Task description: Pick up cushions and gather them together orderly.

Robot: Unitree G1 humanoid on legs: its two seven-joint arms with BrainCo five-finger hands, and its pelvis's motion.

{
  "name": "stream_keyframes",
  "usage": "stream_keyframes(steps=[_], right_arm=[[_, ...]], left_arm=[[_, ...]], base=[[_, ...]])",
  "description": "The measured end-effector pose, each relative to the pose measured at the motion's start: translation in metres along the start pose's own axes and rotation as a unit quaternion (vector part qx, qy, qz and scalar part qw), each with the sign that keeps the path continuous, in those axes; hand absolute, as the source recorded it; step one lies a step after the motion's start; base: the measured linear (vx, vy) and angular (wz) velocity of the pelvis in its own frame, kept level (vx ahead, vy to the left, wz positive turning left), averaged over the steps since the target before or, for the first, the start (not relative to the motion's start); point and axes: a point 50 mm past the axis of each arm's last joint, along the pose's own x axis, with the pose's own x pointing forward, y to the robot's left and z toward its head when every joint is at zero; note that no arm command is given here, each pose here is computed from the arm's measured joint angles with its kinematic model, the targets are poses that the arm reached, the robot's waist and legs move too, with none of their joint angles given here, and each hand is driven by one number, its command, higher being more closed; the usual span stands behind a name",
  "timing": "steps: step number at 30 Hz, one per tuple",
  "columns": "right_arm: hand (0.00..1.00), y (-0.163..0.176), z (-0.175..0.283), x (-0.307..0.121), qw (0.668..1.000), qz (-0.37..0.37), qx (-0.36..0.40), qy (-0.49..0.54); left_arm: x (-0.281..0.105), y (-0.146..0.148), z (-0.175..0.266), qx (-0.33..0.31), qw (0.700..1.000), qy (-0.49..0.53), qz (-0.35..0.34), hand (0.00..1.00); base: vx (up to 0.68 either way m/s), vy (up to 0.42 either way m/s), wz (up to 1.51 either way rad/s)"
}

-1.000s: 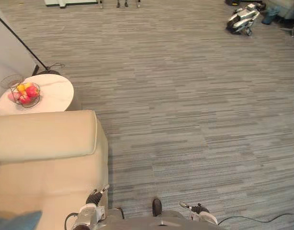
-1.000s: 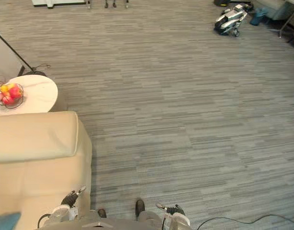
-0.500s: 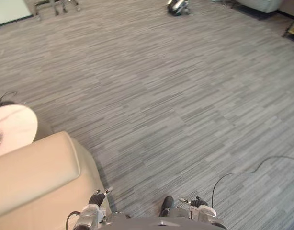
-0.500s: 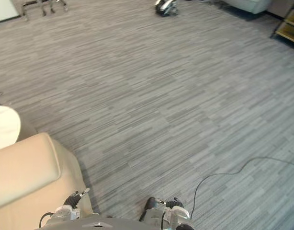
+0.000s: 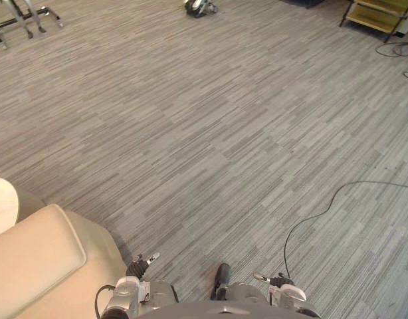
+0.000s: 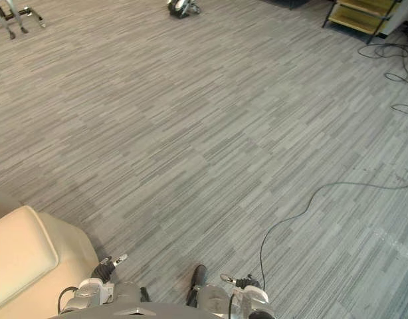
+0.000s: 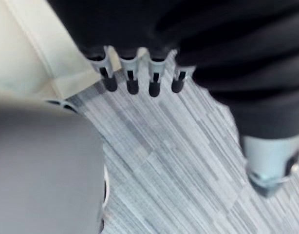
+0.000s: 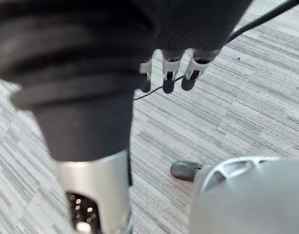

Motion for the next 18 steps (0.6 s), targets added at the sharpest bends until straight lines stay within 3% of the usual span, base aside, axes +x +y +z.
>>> stream_keyframes(steps=[5,8,12,15,18], right_arm=[[0.0,-0.004,0.009,0.001,1.0,-0.005,-0.001,-0.015],[0.0,0.012,-0.005,-0.003,1.0,0.009,0.01,0.003],[0.0,0.013,0.004,-0.002,1.0,0.007,0.012,-0.006],[0.0,0.01,-0.016,-0.005,1.0,0.004,0.009,0.018],[0.0,0.012,-0.022,-0.006,0.999,0.009,0.015,0.028]], left_arm=[[-0.001,0.001,-0.005,-0.041,0.999,0.007,0.011,0.0],[-0.003,0.028,-0.015,-0.035,0.998,0.02,0.044,0.0],[-0.015,0.029,-0.053,-0.074,0.992,0.083,0.06,0.0],[-0.026,0.035,-0.083,-0.079,0.985,0.134,0.07,0.0],[-0.02,0.039,-0.069,-0.071,0.988,0.117,0.071,0.0]], base=[[0.05,0.026,-0.67],[0.21,-0.022,-0.25],[0.18,0.078,-0.43],[0.43,0.224,-0.51],[0.55,0.155,-0.05]])
